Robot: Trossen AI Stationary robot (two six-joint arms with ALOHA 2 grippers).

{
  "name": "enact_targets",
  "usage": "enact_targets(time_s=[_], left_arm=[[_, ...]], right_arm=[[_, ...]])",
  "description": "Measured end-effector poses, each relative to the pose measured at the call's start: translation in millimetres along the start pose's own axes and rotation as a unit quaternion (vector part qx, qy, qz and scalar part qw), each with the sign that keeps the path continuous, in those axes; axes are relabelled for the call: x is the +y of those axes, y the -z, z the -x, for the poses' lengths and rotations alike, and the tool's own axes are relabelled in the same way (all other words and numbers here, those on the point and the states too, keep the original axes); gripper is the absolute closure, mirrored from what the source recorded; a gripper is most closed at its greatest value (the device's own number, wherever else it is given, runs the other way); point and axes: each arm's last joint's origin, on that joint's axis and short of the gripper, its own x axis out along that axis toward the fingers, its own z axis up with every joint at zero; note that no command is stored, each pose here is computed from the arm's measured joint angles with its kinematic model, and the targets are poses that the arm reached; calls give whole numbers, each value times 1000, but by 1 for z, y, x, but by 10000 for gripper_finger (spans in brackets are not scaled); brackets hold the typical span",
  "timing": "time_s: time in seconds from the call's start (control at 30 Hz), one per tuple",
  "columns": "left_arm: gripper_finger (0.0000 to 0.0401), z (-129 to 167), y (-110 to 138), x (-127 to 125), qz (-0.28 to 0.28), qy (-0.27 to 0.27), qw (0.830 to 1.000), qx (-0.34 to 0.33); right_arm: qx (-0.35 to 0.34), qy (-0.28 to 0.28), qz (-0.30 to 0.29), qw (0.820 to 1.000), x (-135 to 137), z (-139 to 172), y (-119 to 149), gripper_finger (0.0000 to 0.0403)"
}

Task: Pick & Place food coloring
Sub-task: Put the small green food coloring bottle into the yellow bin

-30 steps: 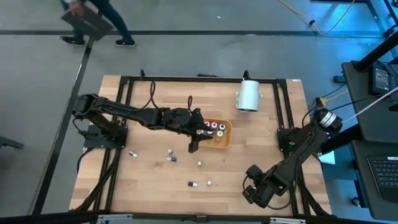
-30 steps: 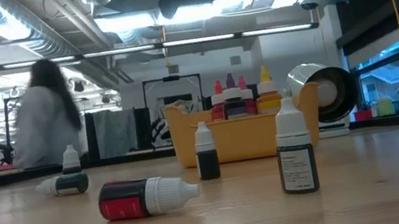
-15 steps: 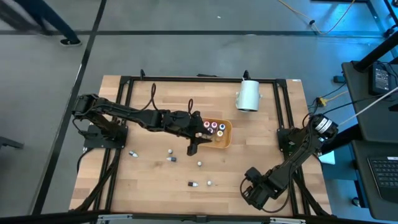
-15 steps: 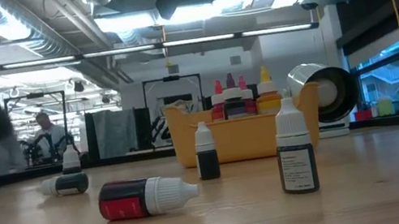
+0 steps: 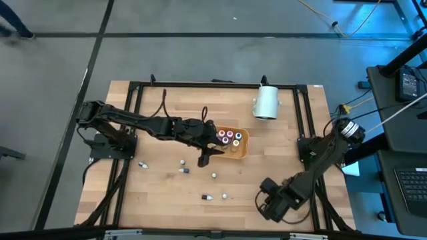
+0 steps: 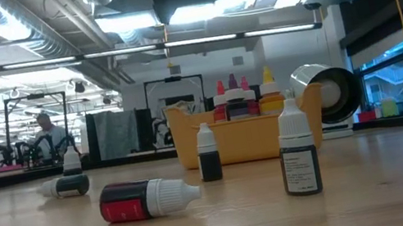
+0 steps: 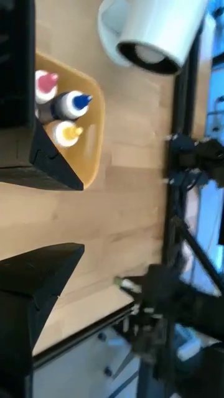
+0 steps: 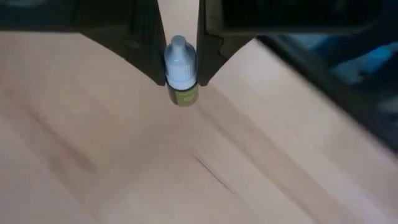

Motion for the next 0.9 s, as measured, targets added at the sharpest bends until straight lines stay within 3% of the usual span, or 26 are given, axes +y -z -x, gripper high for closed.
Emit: enact_targets(time_s=[0.2, 0.4, 0.67, 0.9], left_arm=[[256, 32, -5, -4, 1, 11, 1000, 29], [257, 70, 9, -9, 100, -13, 985, 137], [258, 94, 39, -30, 142, -114, 948, 262], [257, 101, 49, -45, 162, -162, 934, 275]], right_arm=[[-104, -16, 57, 993, 6, 58, -55, 339], [-170, -15, 152, 974, 11, 88, -136, 339], [-199, -30, 236, 951, 9, 89, -229, 335], [-176, -6, 300, 938, 16, 78, -285, 334]])
